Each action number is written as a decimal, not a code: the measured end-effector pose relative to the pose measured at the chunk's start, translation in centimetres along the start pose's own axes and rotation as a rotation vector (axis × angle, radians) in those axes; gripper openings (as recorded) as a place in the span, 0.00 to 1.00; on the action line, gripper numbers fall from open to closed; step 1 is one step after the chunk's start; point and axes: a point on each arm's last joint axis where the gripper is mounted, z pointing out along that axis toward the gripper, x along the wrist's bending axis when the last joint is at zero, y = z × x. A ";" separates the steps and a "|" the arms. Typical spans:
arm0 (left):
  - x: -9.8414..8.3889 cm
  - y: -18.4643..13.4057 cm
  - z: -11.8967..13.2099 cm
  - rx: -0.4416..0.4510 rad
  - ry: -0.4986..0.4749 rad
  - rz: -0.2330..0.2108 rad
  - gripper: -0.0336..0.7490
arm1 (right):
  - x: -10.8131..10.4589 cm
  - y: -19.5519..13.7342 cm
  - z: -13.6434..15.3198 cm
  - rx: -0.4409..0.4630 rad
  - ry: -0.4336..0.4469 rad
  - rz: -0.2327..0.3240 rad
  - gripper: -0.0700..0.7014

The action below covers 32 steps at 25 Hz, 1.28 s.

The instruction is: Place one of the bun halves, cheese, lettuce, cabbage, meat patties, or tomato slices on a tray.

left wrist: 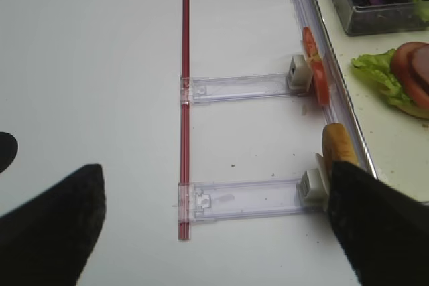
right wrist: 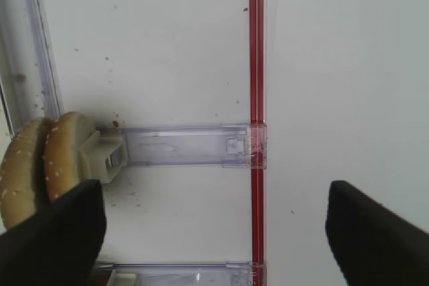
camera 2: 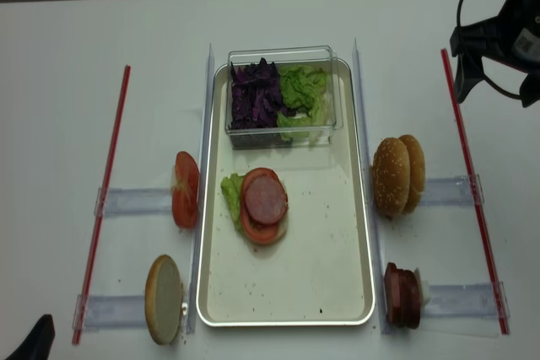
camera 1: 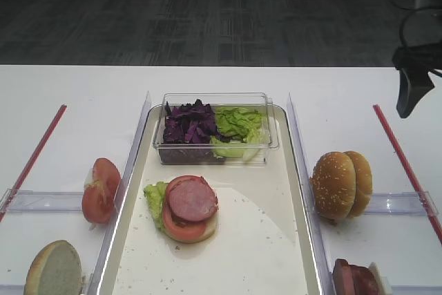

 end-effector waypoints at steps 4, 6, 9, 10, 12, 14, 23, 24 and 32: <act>0.0 0.0 0.0 0.000 0.000 0.000 0.83 | 0.1 -1.0 -1.3 -0.026 -0.002 -0.002 0.97; 0.0 0.0 0.0 0.000 0.000 0.000 0.83 | 0.0 -2.3 -1.5 -0.020 -0.010 0.004 0.97; 0.0 0.0 0.0 0.000 0.000 0.000 0.83 | -0.1 -4.4 -1.4 -0.031 -0.015 0.005 0.97; 0.0 0.0 0.0 0.000 0.000 0.000 0.83 | -0.2 -5.3 -1.4 -0.040 -0.015 0.006 0.97; 0.0 0.0 0.0 0.000 0.000 0.000 0.83 | -0.2 -7.0 -1.4 -0.060 -0.016 0.006 0.97; 0.0 0.0 0.0 0.000 0.000 0.000 0.83 | -0.3 -9.0 -1.4 -0.083 -0.010 0.009 0.97; 0.0 0.0 0.0 0.000 0.000 0.000 0.83 | -0.8 -17.6 0.2 -0.118 -0.004 0.011 0.97; 0.0 0.0 0.0 0.000 0.000 0.000 0.83 | -0.8 -18.4 0.3 -0.129 -0.004 0.009 0.97; 0.0 0.0 0.0 0.000 0.000 0.000 0.83 | -1.2 -23.0 -1.3 -0.301 -0.045 -0.026 0.97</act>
